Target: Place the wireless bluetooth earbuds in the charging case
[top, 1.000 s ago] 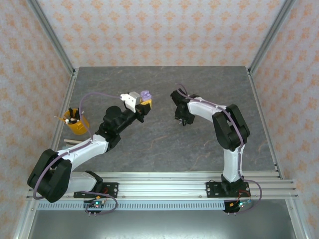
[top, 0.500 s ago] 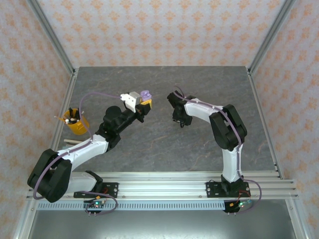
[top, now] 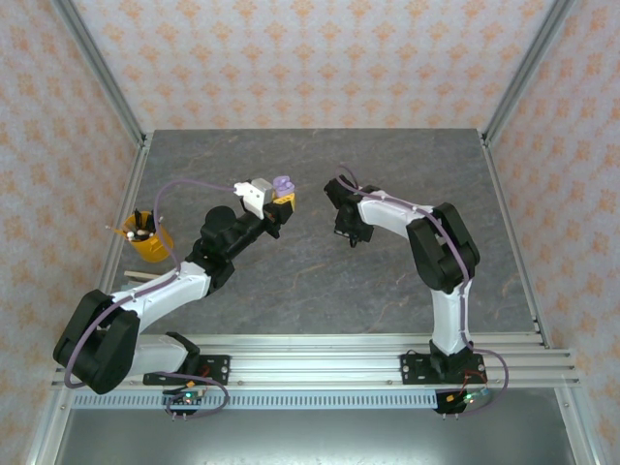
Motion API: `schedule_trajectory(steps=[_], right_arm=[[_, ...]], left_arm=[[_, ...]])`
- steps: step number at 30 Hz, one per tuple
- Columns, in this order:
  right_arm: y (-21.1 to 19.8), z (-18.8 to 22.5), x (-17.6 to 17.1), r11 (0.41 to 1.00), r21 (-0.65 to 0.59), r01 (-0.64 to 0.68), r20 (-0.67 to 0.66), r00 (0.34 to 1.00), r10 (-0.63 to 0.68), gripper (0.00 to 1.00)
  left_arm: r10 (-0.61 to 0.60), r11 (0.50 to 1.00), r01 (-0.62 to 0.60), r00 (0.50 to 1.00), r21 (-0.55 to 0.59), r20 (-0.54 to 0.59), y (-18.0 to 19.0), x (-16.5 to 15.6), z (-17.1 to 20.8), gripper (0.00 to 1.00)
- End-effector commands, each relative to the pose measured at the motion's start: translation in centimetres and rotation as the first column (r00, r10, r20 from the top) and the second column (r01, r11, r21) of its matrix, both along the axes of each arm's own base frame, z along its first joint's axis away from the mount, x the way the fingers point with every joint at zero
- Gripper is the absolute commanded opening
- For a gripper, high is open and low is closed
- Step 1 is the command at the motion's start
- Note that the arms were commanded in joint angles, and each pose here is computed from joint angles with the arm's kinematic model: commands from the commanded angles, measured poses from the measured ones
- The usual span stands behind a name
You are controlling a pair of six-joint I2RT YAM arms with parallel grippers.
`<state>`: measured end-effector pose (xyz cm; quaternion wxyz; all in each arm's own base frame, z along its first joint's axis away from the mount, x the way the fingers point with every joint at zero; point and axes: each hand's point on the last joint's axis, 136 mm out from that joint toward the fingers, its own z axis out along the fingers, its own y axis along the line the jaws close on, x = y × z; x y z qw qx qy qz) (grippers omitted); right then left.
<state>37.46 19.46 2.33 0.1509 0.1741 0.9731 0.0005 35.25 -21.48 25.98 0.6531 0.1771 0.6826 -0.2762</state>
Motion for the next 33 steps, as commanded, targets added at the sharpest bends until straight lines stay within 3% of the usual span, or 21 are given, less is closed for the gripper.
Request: schedule_trajectory(steps=[1,9,15,25,33], right_arm=[[-1.1,1.0,-0.4,1.0,-0.03,0.006,0.037,0.999,-0.005,0.12],[-1.7,6.4,-0.6,0.999,0.029,-0.017,0.199,0.98,0.011,0.12],[-1.8,13.7,-0.8,0.991,0.098,-0.087,0.371,0.928,0.045,0.12],[-1.4,28.9,-2.2,0.947,0.198,-0.254,0.657,0.751,0.064,0.12],[0.1,36.3,-4.3,0.881,0.235,-0.411,0.791,0.607,0.071,0.13]], left_arm=[[0.002,1.0,-0.002,0.999,-0.006,0.035,-0.1,-0.2,0.9,0.0],[-0.02,1.0,0.019,1.0,0.009,0.024,-0.4,-0.3,0.3,0.0],[-0.09,0.996,0.089,0.996,0.019,0.022,-1.5,-0.8,0.0,0.0],[-0.212,0.973,0.208,0.976,0.098,0.037,-5.1,-1.6,-0.3,0.0],[-0.282,0.956,0.271,0.955,0.114,0.088,-9.3,-0.6,0.9,0.0]])
